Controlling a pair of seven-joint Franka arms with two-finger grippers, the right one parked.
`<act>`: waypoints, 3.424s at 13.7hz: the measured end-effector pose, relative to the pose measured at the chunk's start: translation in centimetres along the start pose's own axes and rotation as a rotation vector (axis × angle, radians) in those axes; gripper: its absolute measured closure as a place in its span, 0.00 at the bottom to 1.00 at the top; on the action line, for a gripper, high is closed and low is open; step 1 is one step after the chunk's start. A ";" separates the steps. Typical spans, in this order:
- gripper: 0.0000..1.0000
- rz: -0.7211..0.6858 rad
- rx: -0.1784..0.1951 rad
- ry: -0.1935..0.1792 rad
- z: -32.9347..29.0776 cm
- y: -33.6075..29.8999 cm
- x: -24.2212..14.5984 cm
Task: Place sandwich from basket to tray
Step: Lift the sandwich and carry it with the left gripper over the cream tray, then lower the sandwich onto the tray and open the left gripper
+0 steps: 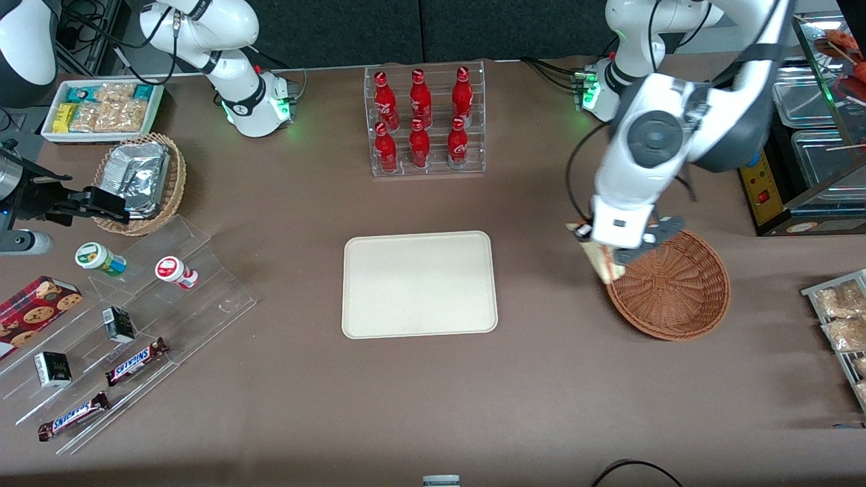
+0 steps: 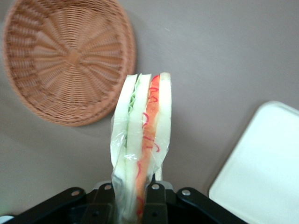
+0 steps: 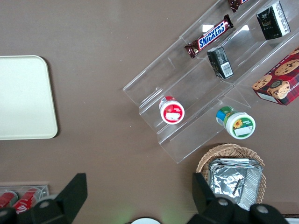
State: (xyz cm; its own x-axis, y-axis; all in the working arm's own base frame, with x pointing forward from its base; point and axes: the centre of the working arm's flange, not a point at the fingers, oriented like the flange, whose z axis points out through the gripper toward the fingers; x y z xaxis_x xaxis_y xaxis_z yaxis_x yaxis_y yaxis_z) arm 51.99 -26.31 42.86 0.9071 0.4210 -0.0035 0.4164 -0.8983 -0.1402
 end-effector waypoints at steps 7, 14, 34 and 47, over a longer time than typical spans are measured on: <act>0.79 0.287 0.004 -0.001 6.0 13.9 -8.7; 0.79 0.398 -0.064 -0.004 10.9 18.8 -14.0; 0.47 0.392 -0.130 0.010 16.2 22.3 -12.9; 0.00 0.141 -0.042 0.090 -0.7 15.4 -4.1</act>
State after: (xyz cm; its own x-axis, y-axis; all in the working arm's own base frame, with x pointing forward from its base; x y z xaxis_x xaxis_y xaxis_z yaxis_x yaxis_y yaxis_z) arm 54.69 -41.97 41.44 0.9578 0.2791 0.0692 0.2852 -0.9529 -0.1033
